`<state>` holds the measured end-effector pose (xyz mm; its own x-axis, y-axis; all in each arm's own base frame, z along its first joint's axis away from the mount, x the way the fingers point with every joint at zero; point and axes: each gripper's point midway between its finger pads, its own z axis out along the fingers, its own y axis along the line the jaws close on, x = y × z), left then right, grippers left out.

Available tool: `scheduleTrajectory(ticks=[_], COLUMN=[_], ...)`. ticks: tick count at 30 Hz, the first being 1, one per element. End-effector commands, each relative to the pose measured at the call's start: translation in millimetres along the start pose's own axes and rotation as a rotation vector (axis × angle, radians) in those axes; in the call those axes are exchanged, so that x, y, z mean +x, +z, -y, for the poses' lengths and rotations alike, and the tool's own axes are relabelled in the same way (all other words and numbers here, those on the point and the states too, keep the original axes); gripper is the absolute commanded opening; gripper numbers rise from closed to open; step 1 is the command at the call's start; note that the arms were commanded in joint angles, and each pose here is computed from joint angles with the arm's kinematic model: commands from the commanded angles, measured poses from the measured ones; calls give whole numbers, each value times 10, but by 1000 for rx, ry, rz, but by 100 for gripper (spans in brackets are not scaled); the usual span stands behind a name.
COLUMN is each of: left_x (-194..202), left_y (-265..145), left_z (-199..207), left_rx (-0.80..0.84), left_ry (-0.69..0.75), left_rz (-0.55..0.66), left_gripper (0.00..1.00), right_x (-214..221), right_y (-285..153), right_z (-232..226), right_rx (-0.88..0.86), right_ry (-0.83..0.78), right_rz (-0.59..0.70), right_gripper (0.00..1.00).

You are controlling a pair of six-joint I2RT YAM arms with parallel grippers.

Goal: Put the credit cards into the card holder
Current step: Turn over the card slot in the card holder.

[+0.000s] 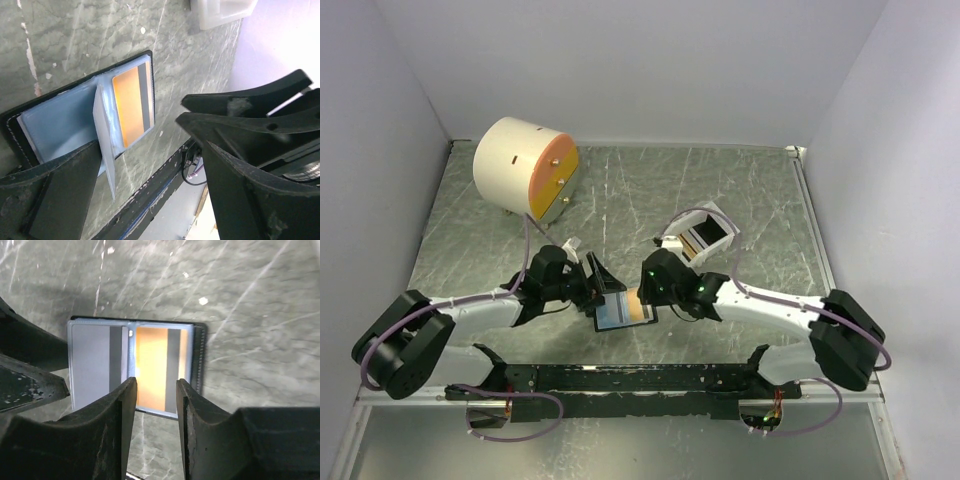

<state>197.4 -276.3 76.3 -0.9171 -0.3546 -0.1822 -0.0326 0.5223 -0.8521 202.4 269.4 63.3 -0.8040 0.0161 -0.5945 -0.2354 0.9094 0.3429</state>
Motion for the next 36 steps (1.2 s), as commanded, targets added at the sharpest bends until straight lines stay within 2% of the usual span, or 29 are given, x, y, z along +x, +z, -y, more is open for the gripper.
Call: scheduleTrajectory(ticks=[1, 8, 12, 22, 28, 31, 36], left_x=[-60, -24, 22, -49, -147, -178, -183], left_y=[42, 178, 267, 143, -28, -145, -350], left_z=[364, 521, 521, 422, 134, -3, -213], left_rx=[99, 111, 105, 31, -140, -212, -313], left_ry=[56, 96, 107, 147, 167, 169, 210], left_rz=[6, -10, -31, 32, 103, 136, 161], left_gripper=[91, 91, 91, 90, 90, 90, 86], right_x=[-222, -691, -815, -986, -1163, -1236, -1463], right_y=[-204, -747, -901, -881, -791, -621, -332], right_z=[318, 404, 394, 308, 239, 331, 769], right_rx=[135, 146, 135, 161, 164, 179, 243], right_ry=[-19, -23, -26, -115, -219, -250, -232], right_rz=[117, 326, 376, 385, 379, 322, 246], right_gripper=[38, 40, 41, 42, 46, 47, 49])
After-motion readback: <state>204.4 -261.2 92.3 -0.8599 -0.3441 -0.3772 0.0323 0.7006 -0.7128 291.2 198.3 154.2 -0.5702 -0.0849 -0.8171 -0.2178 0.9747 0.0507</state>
